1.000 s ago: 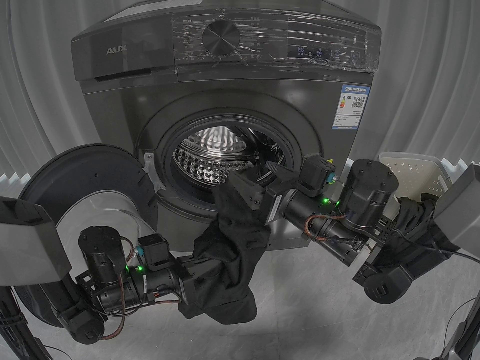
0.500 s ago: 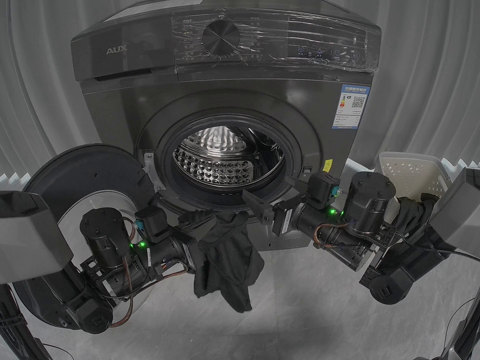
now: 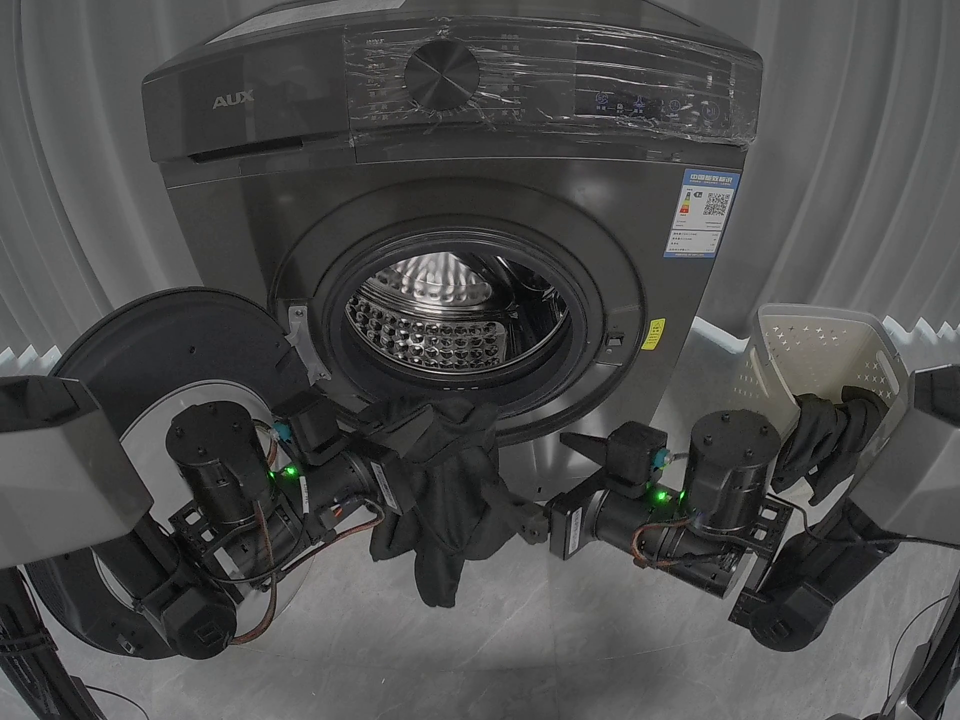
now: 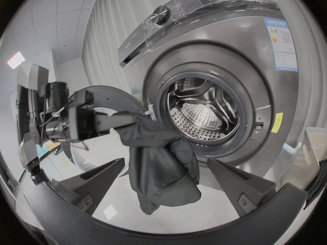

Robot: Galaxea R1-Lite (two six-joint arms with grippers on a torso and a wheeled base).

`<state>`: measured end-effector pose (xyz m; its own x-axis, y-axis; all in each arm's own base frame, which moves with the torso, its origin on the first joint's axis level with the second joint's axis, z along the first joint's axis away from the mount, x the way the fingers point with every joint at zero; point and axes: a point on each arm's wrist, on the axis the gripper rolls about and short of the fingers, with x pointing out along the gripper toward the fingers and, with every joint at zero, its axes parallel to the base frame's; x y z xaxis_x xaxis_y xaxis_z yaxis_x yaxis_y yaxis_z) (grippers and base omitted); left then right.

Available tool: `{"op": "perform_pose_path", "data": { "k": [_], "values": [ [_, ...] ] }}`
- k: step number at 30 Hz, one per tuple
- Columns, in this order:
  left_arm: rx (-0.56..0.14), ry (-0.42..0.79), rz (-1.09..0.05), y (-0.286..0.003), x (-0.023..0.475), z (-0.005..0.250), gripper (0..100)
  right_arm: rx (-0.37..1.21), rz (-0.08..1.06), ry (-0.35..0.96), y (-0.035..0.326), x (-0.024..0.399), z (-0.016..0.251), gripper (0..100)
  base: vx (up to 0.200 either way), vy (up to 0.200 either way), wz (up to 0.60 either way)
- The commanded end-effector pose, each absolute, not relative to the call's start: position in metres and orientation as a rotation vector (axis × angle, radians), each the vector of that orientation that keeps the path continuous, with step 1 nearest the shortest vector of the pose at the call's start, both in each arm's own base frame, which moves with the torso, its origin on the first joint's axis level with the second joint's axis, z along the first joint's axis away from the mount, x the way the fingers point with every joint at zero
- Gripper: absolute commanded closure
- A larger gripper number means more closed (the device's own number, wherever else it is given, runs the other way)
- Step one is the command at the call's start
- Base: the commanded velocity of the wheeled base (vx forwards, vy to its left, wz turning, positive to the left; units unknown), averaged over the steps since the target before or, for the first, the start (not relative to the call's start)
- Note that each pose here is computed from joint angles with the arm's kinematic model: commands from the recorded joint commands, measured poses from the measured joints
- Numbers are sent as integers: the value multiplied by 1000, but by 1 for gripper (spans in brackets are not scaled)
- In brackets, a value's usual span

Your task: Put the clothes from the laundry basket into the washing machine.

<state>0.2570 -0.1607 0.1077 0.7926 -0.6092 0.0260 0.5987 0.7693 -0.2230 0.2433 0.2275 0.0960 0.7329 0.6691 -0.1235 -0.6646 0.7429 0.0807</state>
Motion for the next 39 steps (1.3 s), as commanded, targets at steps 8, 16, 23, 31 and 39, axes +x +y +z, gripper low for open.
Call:
{"op": "perform_pose_path", "data": {
  "k": [8,16,23,31,39],
  "values": [
    [-266,17,-604,-167,266,112,100,9,790,193,246,236,75,0,0,0,0],
    [-267,23,-619,-172,263,111,100,14,792,180,259,247,65,0,0,0,0],
    [-268,17,-620,-173,264,112,100,25,780,158,275,263,57,0,0,0,0],
    [-273,15,-617,-175,263,113,100,61,707,101,287,283,59,0,0,0,0],
    [-287,21,-617,-175,263,113,100,75,687,86,285,288,64,100,0,0,0]
  ]
}}
